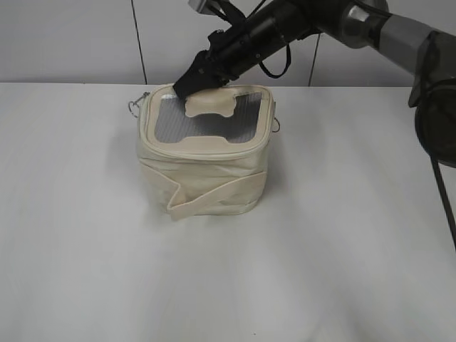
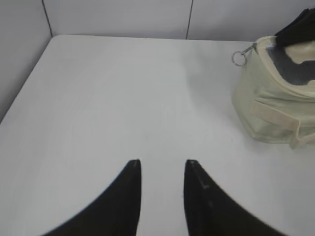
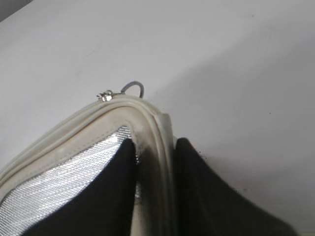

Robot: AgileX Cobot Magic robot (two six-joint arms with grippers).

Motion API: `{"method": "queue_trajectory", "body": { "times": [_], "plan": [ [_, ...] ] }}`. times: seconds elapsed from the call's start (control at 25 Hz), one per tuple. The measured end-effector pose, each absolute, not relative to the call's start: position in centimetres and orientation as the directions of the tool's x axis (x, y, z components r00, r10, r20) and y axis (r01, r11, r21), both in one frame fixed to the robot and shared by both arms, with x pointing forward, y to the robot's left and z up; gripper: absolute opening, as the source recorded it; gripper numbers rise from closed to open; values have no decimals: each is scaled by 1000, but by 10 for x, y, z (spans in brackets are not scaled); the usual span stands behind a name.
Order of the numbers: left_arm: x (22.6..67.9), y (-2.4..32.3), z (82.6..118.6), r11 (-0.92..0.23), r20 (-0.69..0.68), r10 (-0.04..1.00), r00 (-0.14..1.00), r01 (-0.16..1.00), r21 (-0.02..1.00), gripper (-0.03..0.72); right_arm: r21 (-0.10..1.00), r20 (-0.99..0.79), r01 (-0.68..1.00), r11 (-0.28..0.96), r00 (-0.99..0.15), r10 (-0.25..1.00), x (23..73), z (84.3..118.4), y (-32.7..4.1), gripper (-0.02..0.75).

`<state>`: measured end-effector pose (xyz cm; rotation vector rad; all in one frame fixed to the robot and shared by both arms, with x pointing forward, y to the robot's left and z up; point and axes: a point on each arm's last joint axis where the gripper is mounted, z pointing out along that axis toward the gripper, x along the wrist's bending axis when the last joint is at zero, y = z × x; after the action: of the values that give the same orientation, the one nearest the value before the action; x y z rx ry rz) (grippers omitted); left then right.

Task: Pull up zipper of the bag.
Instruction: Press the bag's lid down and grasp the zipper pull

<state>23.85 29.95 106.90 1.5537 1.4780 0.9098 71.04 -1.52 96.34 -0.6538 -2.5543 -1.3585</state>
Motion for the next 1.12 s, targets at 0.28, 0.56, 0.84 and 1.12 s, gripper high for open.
{"method": "queue_trajectory", "body": {
  "times": [0.28,0.56,0.84,1.12],
  "plan": [
    [318,259,1092,81,-269,890,369,454,888,242,735,356,465,494,-884,304,710,962,-15,52],
    [429,219,1082,-116,-222,821,527,534,838,242,730,363,469,497,-882,300,709,962,-15,52],
    [535,277,1062,-104,-287,734,616,520,848,249,723,373,476,500,-879,297,708,962,-16,52],
    [579,268,989,-442,-12,650,760,391,807,388,718,382,486,498,-874,302,708,962,-16,50]
  ]
}}
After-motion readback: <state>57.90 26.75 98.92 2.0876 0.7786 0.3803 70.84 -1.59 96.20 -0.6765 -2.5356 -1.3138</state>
